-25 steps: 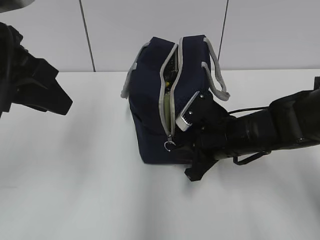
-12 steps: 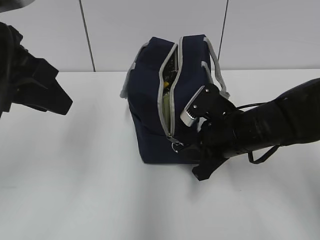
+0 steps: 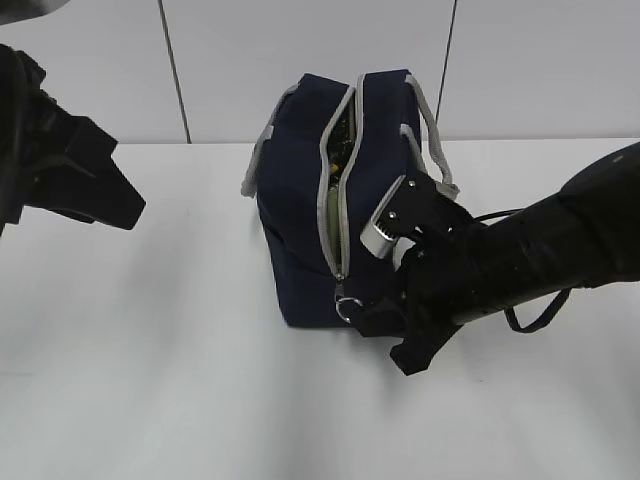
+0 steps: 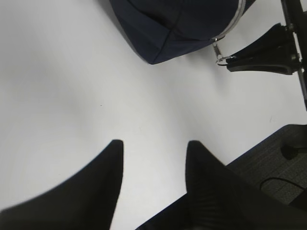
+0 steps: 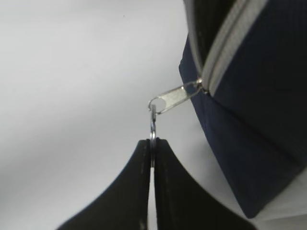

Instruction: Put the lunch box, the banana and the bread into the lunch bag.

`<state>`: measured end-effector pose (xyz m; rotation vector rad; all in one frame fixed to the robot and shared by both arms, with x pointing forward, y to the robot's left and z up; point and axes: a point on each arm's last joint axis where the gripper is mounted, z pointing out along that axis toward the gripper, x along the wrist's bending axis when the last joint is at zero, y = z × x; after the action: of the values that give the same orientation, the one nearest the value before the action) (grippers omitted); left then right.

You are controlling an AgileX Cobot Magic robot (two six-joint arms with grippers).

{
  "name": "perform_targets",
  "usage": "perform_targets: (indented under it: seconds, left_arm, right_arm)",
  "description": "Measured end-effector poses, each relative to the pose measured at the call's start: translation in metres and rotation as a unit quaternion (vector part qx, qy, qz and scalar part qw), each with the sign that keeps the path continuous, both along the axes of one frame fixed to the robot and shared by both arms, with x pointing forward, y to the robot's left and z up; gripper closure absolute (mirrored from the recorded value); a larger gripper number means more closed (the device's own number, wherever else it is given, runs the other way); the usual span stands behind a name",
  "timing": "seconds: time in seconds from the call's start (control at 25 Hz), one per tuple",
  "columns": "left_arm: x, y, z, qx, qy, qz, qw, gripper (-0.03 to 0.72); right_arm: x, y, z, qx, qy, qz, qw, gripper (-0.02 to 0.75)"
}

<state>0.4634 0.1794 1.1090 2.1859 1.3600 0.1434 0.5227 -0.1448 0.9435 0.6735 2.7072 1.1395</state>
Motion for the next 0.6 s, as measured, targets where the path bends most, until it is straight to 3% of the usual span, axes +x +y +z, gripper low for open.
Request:
perform_targets:
  seconds: [0.24,0.6]
  left_arm:
    - [0.000,0.000,0.000,0.000,0.000,0.000,1.000,0.370]
    - [0.000,0.000,0.000,-0.001,-0.001,0.000,1.000,0.371]
  right_arm:
    - [-0.006,-0.002,0.030,0.016,-0.044,0.000,0.999,0.738]
    - [-0.007,-0.003,0.044,0.023,-0.066,-0.001,0.998,0.738]
